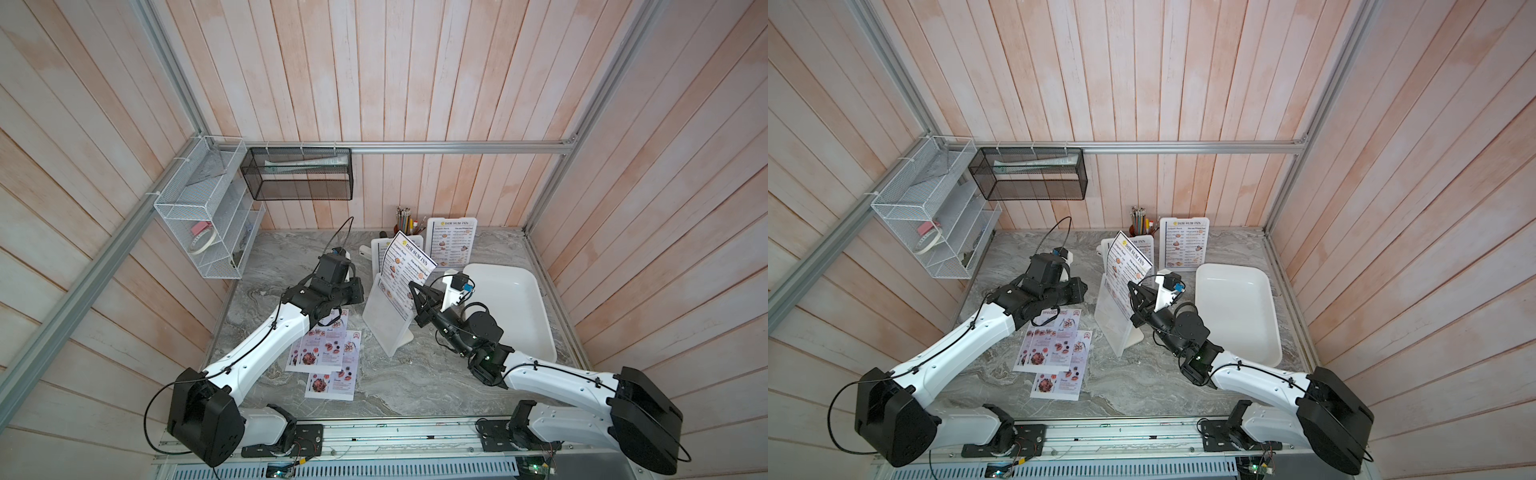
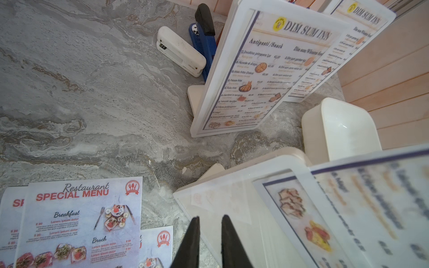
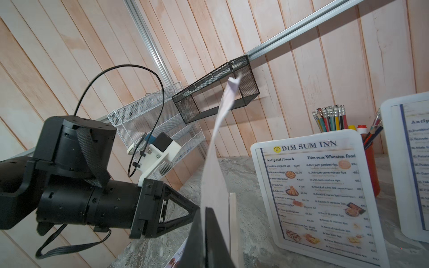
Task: Replace the menus in the menu holders
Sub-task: Insert the menu into the menu holder.
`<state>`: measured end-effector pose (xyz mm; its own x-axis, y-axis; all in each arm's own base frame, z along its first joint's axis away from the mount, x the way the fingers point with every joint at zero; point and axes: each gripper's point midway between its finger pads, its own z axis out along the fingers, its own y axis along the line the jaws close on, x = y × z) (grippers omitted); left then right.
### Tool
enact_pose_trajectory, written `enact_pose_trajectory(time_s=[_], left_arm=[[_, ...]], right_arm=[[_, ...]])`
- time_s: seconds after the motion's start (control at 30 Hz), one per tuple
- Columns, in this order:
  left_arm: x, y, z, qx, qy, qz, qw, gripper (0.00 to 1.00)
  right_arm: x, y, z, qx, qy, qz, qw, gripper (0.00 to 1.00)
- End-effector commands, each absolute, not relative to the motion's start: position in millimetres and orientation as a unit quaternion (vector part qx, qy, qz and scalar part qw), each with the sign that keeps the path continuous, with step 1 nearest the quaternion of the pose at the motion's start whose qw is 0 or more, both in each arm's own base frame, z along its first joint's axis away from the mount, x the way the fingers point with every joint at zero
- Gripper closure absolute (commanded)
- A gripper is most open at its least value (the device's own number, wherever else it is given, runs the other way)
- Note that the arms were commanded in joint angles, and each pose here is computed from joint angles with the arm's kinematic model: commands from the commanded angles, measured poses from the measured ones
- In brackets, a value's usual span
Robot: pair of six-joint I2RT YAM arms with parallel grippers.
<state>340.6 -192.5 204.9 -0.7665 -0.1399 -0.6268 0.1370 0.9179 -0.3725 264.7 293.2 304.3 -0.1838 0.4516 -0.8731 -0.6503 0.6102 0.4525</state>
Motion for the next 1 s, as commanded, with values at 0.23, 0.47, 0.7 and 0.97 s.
enact_pose_trajectory(time_s=[0.23, 0.47, 0.7, 0.97], left_arm=[[345, -195, 221, 0.008, 0.909, -0.207, 0.361, 0.80], [346, -197, 221, 0.009, 0.908, -0.209, 0.362, 0.80], [348, -199, 222, 0.008, 0.907, -0.214, 0.362, 0.80], [346, -198, 220, 0.007, 0.908, -0.212, 0.360, 0.80]], right_arm=[[264, 303, 311, -0.078, 0.629, 0.459, 0.622, 0.92], [258, 292, 301, -0.067, 0.641, 0.458, 0.612, 0.91], [254, 289, 288, -0.061, 0.654, 0.461, 0.597, 0.88], [252, 296, 283, -0.064, 0.658, 0.470, 0.585, 0.87]])
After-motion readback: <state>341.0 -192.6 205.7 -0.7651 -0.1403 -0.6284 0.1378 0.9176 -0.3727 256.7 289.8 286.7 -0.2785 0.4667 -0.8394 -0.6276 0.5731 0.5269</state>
